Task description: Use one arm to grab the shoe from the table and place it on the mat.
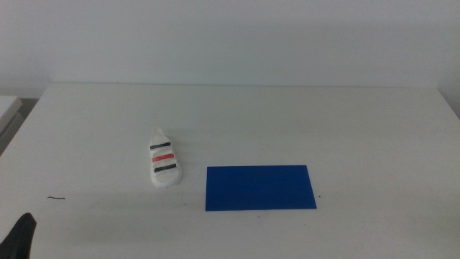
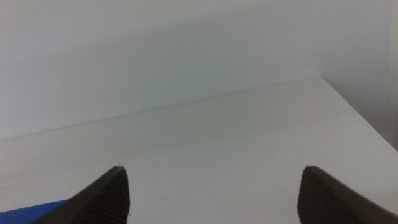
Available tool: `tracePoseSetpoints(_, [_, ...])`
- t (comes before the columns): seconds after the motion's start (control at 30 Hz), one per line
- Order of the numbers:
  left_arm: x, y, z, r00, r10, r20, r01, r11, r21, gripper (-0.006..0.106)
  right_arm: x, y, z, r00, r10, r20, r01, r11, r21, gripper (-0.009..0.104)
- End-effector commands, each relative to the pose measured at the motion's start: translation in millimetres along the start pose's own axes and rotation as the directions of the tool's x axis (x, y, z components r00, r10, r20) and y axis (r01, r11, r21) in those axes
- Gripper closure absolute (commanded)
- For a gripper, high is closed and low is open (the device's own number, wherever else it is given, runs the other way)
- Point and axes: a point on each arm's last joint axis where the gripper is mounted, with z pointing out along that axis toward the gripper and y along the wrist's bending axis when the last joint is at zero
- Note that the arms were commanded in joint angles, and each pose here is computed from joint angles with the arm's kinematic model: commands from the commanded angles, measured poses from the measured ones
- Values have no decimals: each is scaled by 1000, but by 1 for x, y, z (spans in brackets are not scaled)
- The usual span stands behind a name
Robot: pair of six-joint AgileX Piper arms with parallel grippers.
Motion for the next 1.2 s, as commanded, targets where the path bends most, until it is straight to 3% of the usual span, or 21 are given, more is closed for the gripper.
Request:
tracePoseSetpoints(0.0, [-1, 0, 0, 1000, 0, 17, 0, 1000, -1, 7, 0, 0, 0, 1000, -9, 12, 9, 1000, -2, 16])
tracePoseSetpoints(0.1, [-24, -2, 3, 997, -58, -51, 58, 998, 9, 7, 0, 0, 0, 1000, -9, 12, 9, 1000, -2, 16])
tracePoseSetpoints(0.2, [-67, -6, 23, 954, -77, -290, 84, 996, 13, 7, 0, 0, 0, 1000, -9, 12, 9, 1000, -2, 16])
tracePoseSetpoints(0.37, [-137, -14, 78, 806, -153, -571, 181, 983, -8, 7, 0, 0, 0, 1000, -9, 12, 9, 1000, -2, 16])
tracePoseSetpoints(0.53, [-160, -27, 155, 610, -245, -754, 264, 959, -99, 7, 0, 0, 0, 1000, -9, 12, 9, 1000, -2, 16])
tracePoseSetpoints(0.7, [-154, -56, 222, 514, -286, -808, 263, 950, -169, 7, 0, 0, 0, 1000, -9, 12, 9, 1000, -2, 16])
tracePoseSetpoints(0.87, [-121, -87, 271, 393, -321, -862, 244, 940, -239, 7, 0, 0, 0, 1000, -9, 12, 9, 1000, -2, 16])
tracePoseSetpoints(1.17, [-63, -109, 321, 345, -351, -870, 164, 936, -313, 7, 0, 0, 0, 1000, -9, 12, 9, 1000, -2, 16])
